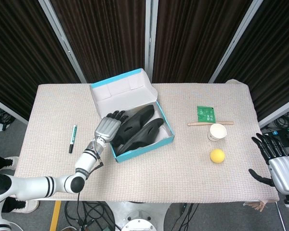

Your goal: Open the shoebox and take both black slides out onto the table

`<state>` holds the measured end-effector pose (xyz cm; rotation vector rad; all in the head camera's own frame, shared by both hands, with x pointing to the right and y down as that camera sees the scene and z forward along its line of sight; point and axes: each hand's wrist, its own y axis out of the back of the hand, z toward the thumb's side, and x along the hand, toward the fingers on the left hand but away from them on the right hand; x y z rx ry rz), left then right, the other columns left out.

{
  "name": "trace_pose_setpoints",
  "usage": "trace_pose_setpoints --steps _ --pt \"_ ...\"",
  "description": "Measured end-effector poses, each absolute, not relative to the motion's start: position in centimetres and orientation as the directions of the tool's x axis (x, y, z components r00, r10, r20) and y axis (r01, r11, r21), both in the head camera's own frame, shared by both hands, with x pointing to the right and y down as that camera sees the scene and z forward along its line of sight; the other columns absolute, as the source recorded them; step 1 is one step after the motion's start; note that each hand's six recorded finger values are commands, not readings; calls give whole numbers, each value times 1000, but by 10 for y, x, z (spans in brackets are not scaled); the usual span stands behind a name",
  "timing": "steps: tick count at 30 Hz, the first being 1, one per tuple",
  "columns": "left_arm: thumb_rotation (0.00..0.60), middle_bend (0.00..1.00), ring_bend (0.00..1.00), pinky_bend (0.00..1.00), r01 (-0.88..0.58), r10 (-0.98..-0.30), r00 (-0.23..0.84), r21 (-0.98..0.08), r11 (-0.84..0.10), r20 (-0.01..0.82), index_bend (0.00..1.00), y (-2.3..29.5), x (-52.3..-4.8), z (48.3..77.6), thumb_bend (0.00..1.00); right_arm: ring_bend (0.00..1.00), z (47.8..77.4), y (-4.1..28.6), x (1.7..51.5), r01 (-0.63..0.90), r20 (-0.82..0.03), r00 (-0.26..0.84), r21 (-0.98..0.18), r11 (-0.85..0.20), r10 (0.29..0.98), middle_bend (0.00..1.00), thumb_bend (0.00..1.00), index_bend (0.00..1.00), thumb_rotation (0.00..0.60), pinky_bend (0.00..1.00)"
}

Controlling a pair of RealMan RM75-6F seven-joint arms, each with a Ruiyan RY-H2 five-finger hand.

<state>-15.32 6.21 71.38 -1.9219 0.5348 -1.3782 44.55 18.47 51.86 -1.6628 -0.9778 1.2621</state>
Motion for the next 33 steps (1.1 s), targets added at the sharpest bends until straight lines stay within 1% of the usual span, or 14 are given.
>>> trace_pose_setpoints --steps 3,8,11,14,16,19,26,33 --pt "600 0 0 160 95 -674 334 -735 -671 659 164 63 -155 718 186 0 518 185 447 107 -345 196 -923 -370 918 25 101 0 600 57" --pt "600 0 0 161 127 -670 321 -731 -670 670 200 64 -154 722 259 0 518 186 447 107 -346 197 -922 -371 917 25 101 0 600 57" --pt "600 2 0 161 160 -667 327 -735 -659 670 291 66 -151 725 312 0 517 187 448 109 -342 196 -924 -367 919 25 101 0 600 57" --pt "600 41 0 164 153 -670 337 -741 -654 661 400 66 -147 724 363 0 516 188 449 110 -341 193 -924 -366 920 25 101 0 600 57" --pt "600 82 0 165 131 -678 347 -749 -649 648 454 67 -146 723 401 0 517 188 449 110 -341 190 -924 -366 920 25 101 0 600 57" --pt "600 104 3 167 84 -689 359 -757 -648 629 494 67 -146 722 446 0 517 187 449 110 -342 191 -924 -366 920 25 101 0 600 57" --pt "600 111 11 175 -68 -717 367 -751 -656 593 519 65 -154 722 511 0 518 184 448 107 -343 194 -924 -368 919 25 101 0 600 57" --pt "600 111 11 180 -242 -764 367 -738 -630 531 533 62 -166 715 547 0 518 183 446 103 -345 198 -924 -369 918 25 101 0 600 57"
